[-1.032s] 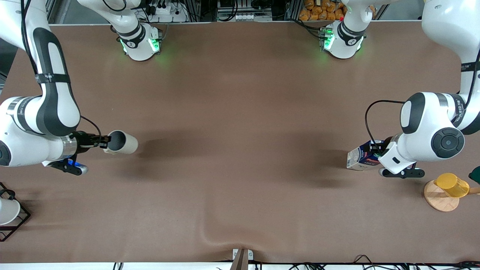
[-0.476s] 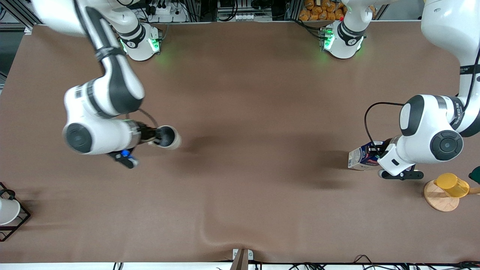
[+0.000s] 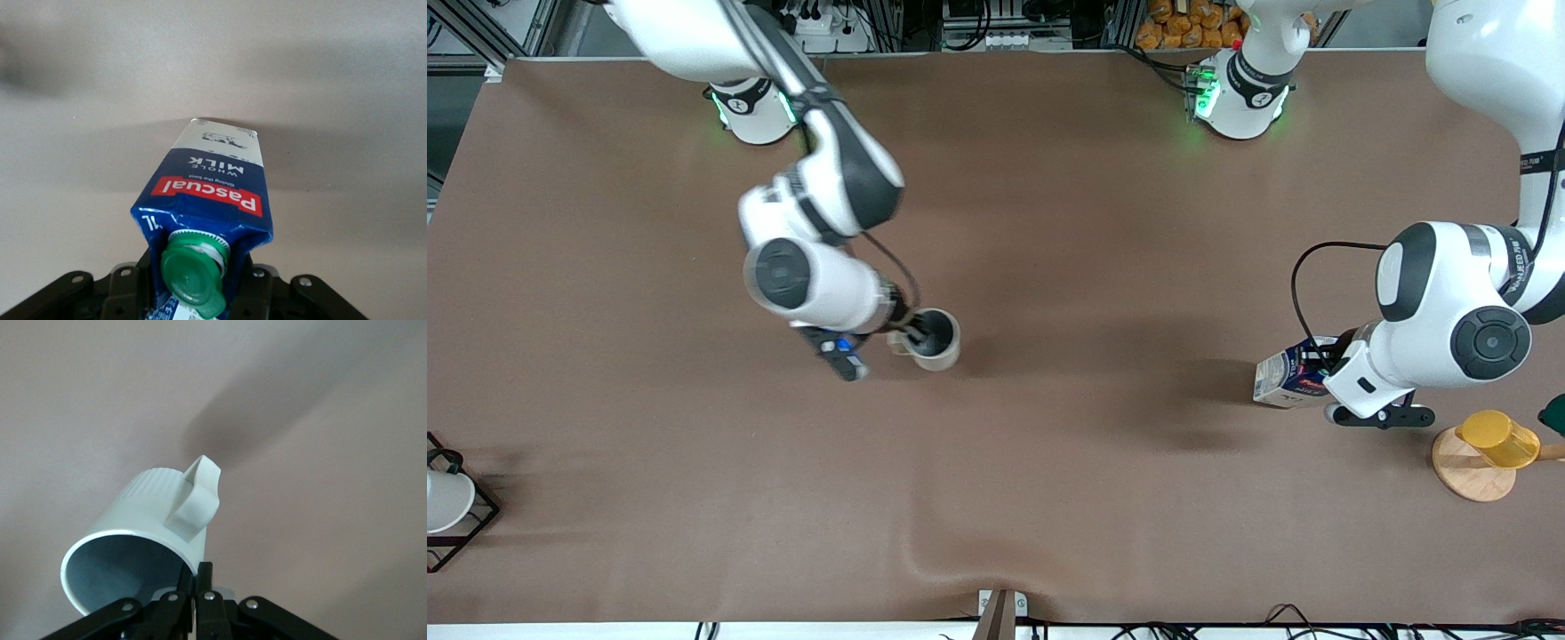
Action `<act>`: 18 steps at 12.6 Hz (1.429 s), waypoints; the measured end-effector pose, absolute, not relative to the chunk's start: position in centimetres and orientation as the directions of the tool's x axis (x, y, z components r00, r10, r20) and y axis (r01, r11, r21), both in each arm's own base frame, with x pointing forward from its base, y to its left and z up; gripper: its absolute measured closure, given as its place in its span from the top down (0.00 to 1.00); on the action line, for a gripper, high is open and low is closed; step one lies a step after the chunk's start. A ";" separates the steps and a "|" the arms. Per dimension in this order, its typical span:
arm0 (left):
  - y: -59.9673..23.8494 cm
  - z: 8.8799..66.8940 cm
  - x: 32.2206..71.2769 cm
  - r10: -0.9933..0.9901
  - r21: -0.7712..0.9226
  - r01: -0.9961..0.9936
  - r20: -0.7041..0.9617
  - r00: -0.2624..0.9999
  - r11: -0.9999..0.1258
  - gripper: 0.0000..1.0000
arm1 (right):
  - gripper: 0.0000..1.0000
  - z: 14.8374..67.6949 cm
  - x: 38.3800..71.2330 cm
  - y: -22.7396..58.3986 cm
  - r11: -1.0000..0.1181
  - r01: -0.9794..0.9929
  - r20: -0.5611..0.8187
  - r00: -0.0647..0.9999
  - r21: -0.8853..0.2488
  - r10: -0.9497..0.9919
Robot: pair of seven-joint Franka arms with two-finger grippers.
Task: Place milk next to cup
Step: 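Carry the white mug with the right gripper toward the table middle, then set the mug down, open the right gripper while the left gripper lifts the carton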
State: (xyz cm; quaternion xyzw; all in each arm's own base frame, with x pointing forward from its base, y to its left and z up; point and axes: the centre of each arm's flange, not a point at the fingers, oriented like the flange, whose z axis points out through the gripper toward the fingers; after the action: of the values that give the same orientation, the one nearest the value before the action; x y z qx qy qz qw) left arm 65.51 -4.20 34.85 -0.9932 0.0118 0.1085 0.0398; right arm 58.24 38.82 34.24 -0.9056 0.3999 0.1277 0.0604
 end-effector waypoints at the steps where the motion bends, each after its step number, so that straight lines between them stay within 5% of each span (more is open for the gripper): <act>1: -4.2 34.9 65.5 -0.015 -0.077 -0.032 -0.216 0.976 -0.997 0.46 | 0.03 32.7 57.7 40.4 -0.658 -0.753 -0.277 0.631 0.005 -0.725; 15: -7.6 36.1 64.8 -0.069 -0.060 -0.086 -0.234 0.970 -0.995 0.47 | 0.03 26.5 57.5 45.3 -0.552 -0.832 -0.287 0.542 -0.053 -0.790; 18: -11.4 37.6 63.8 -0.132 -0.040 -0.145 -0.237 0.963 -0.989 0.47 | 0.32 26.6 57.5 45.5 -0.556 -0.829 -0.284 0.547 -0.057 -0.787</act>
State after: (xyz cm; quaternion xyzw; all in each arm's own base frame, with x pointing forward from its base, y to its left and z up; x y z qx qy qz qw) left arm 63.85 -11.37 37.64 -0.9902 0.0701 0.1175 0.0288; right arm 57.53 45.54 26.61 -0.8747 0.4620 0.1134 0.0923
